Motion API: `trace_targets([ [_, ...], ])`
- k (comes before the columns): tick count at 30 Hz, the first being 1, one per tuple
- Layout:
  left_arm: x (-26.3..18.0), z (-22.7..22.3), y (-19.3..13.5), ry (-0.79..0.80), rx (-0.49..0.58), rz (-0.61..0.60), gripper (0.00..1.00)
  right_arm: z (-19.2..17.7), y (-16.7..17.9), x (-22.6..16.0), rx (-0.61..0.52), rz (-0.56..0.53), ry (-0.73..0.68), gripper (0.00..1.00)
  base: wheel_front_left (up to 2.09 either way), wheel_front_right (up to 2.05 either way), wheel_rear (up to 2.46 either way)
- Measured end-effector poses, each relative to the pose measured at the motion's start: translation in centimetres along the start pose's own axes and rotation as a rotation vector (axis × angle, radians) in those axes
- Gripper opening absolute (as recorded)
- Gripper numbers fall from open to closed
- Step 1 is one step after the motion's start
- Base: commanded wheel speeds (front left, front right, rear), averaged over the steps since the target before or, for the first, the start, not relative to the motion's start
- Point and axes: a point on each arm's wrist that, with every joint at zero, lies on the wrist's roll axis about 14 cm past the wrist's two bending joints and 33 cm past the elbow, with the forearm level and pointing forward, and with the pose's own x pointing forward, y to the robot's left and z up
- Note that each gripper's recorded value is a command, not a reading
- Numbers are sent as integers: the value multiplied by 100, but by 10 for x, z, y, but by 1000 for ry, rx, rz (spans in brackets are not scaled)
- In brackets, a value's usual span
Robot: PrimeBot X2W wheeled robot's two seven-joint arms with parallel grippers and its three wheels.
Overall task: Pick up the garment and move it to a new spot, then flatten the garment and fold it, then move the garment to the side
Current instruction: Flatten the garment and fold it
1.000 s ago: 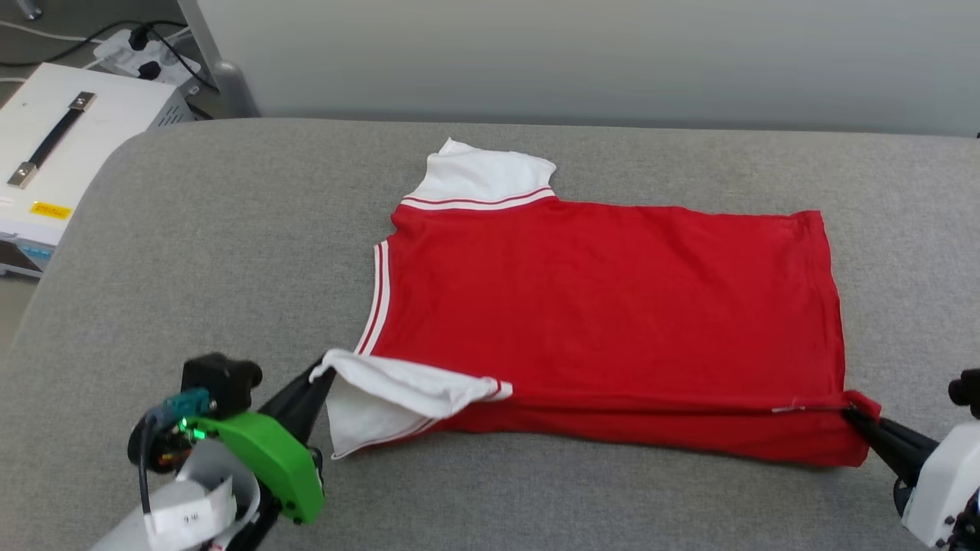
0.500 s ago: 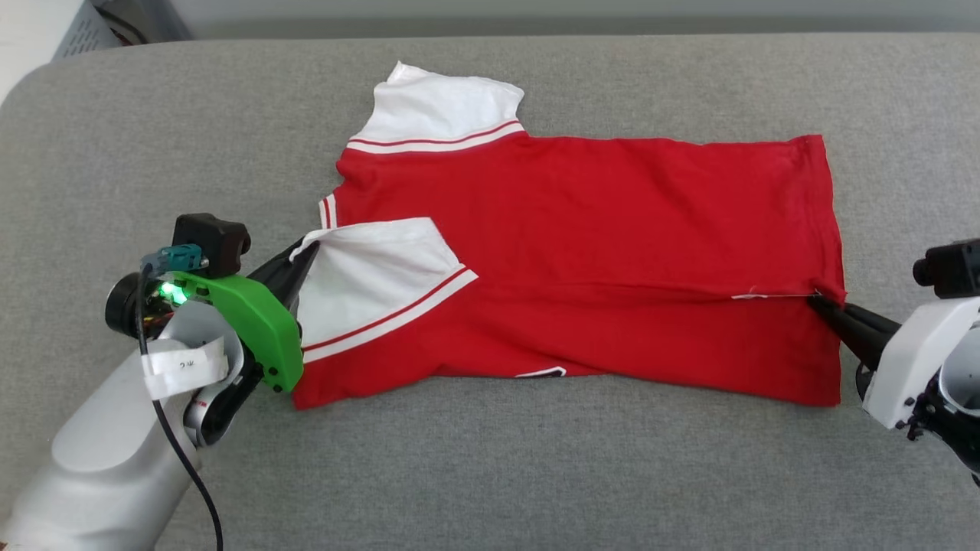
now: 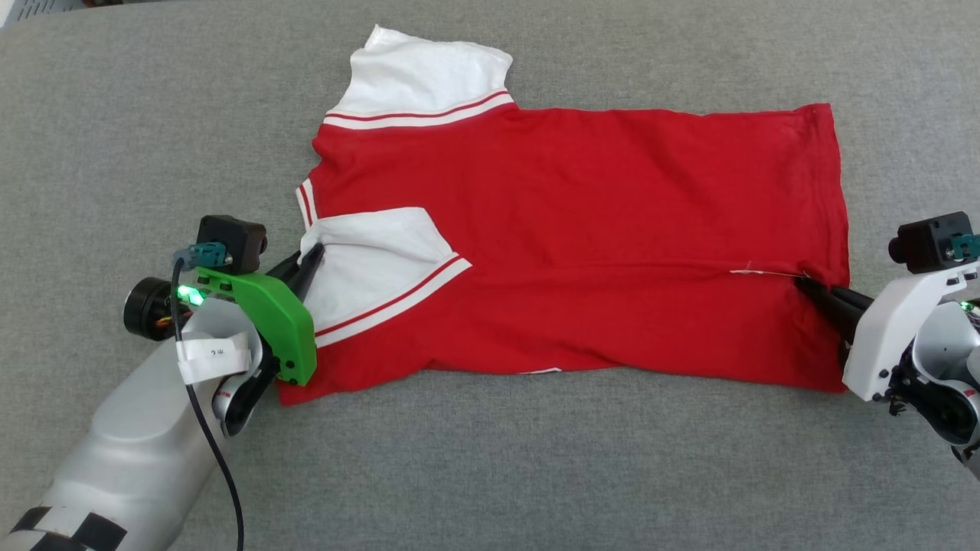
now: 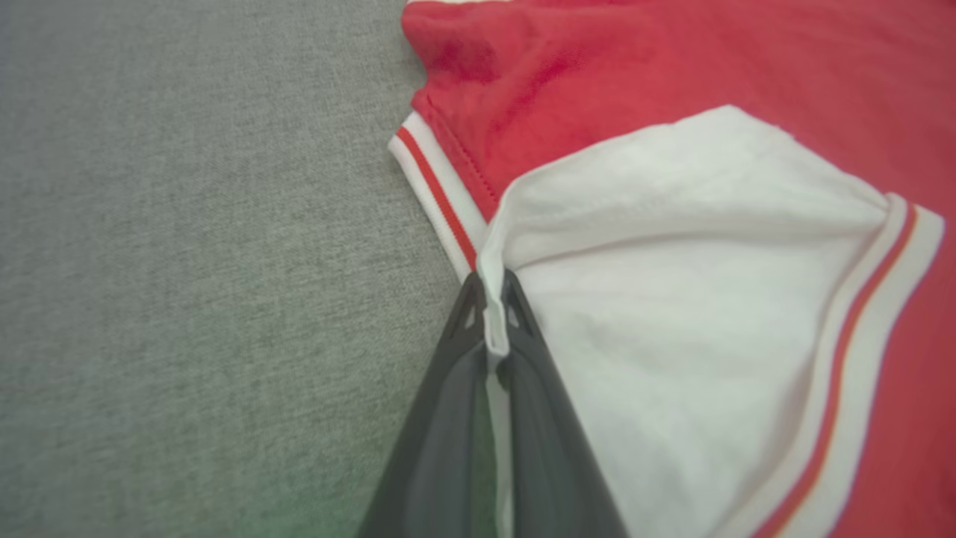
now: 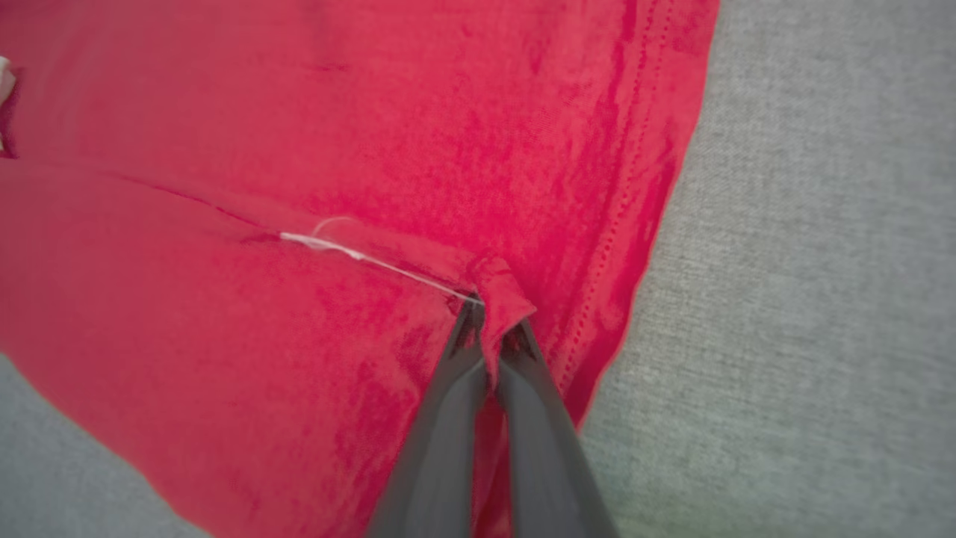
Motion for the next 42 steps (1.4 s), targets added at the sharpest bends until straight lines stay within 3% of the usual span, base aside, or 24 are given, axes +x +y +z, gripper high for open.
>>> trace_targets([
  [1, -1, 1, -1, -6, -1, 1, 100, 1, 0, 0, 1, 0, -8, 49, 0, 0, 0],
  [2, -3, 2, 0, -17, -2, 6, 100, 3, 0, -1, -2, -1, -21, 100, 0, 0, 0],
  [12, -31, 46, 11, -134, 35, 35, 100, 38, 3, -33, -37, 9, -223, 100, 0, 0, 0],
  [17, -50, 71, 21, -115, 60, 50, 100, 54, 9, -50, -41, 23, -309, 100, 0, 0, 0],
  [29, -84, 38, -5, 330, 147, -41, 100, 61, 33, -60, -57, 65, -353, 100, 0, 0, 0],
  [42, -72, -27, -17, 572, 65, -83, 100, 51, 33, -53, -26, 52, -323, 100, 0, 0, 0],
])
